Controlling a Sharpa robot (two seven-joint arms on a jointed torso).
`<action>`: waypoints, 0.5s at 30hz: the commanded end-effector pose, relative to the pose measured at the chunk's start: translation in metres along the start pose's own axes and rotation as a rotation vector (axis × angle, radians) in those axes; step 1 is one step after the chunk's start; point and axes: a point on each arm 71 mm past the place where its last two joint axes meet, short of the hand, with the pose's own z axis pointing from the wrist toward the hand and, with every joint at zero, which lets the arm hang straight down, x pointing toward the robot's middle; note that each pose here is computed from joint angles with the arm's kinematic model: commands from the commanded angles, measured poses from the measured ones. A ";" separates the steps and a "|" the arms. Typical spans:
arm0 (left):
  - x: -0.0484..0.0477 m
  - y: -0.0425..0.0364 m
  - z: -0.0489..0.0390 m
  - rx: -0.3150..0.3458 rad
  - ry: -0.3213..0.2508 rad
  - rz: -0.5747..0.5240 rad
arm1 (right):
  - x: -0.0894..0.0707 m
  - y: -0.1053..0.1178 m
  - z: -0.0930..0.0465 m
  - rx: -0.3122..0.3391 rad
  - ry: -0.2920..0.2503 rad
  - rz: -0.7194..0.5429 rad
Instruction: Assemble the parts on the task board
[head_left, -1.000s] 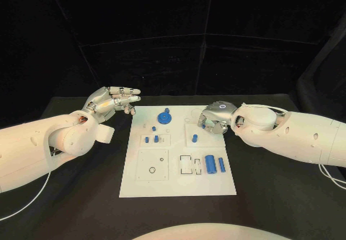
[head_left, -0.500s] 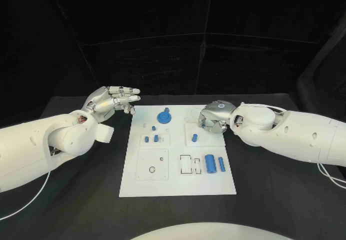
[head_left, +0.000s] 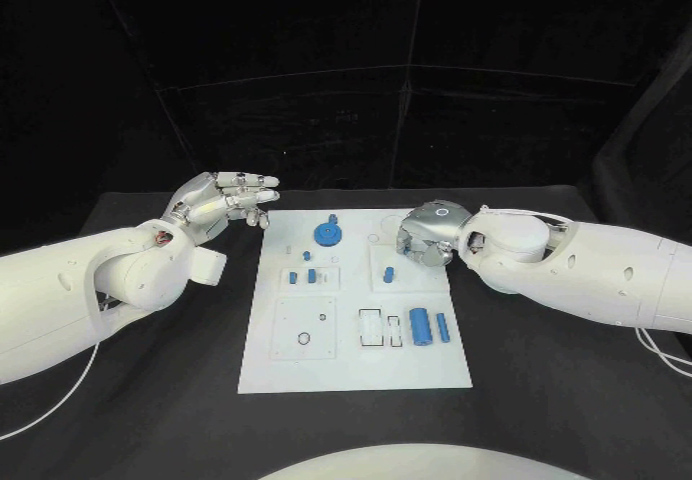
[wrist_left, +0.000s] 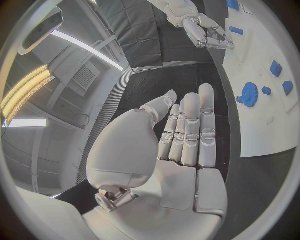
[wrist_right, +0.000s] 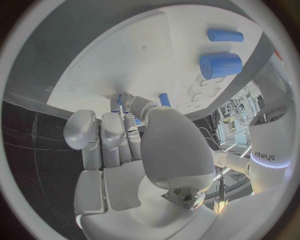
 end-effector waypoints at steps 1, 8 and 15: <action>0.0004 -0.0011 0.0001 0.005 0.009 -0.006 | -0.003 0.000 -0.001 0.005 -0.028 -0.013; -0.0002 -0.0010 0.0001 0.003 0.009 -0.006 | -0.006 0.003 -0.005 -0.006 -0.062 0.007; -0.0011 -0.0009 0.0000 0.003 0.007 -0.005 | -0.009 0.002 -0.011 -0.006 -0.093 0.033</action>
